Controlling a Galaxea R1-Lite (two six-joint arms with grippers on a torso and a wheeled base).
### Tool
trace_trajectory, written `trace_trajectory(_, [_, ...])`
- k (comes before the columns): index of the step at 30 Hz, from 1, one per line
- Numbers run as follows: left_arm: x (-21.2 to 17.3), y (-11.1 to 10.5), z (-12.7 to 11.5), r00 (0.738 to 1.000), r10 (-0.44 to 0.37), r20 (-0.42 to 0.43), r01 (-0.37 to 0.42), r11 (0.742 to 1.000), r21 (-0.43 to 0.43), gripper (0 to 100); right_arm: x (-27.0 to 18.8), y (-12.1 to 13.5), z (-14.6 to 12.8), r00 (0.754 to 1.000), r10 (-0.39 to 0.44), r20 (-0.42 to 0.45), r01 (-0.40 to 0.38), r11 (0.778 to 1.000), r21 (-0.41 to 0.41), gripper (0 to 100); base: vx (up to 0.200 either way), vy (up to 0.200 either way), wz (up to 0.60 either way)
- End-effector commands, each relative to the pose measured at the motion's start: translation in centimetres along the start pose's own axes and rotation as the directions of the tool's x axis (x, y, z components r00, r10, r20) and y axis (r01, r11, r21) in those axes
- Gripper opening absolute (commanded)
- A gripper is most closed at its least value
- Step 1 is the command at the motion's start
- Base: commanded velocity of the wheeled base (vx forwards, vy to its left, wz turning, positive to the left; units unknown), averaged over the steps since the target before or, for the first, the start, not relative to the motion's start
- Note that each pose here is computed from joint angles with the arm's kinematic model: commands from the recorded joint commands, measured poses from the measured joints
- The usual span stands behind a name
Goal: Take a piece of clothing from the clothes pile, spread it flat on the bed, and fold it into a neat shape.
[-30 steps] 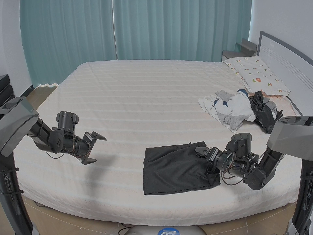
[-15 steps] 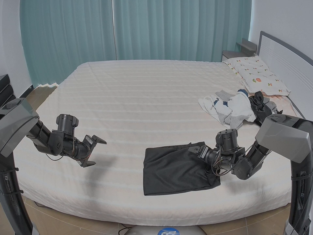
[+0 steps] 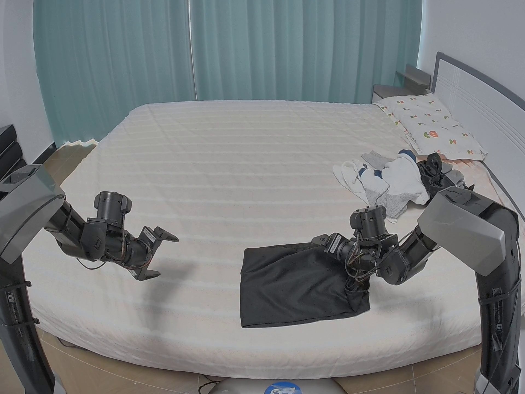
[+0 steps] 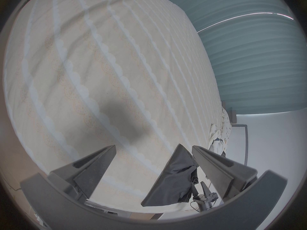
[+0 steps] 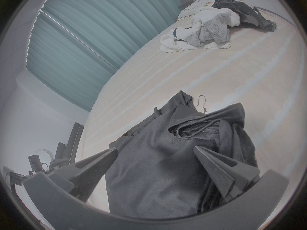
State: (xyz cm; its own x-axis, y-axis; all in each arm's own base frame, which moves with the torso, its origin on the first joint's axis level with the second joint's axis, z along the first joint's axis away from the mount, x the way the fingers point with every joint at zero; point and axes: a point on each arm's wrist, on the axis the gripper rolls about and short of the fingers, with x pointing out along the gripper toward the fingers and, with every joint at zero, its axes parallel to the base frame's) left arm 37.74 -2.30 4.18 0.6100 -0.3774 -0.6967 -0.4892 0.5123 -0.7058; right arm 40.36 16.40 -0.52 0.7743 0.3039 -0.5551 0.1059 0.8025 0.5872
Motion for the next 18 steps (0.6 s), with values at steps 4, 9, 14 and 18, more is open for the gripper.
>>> trace_trajectory(4, [0.2,0.1,0.0,1.0,0.003,-0.002,-0.003,1.0,-0.002,100,1.0,-2.7,2.0,0.993,-0.107,0.041,0.105,0.994,0.043,100,0.0,0.0,0.0])
trace_trajectory(9, [0.2,0.1,0.0,1.0,0.004,-0.003,-0.004,1.0,-0.002,100,-0.6,-4.0,3.2,0.989,-0.135,0.061,0.131,0.989,0.07,100,0.0,0.0,0.0])
trace_trajectory(14, [0.2,0.1,0.0,1.0,0.003,-0.002,-0.003,1.0,-0.002,100,-1.2,-4.9,3.6,0.985,-0.162,0.059,0.157,0.984,0.082,100,0.0,0.0,0.0])
trace_trajectory(18, [0.2,0.1,0.0,1.0,0.004,-0.003,-0.004,1.0,-0.002,100,-1.6,-6.3,4.2,0.98,-0.19,0.06,0.187,0.981,0.06,100,0.0,0.0,0.0])
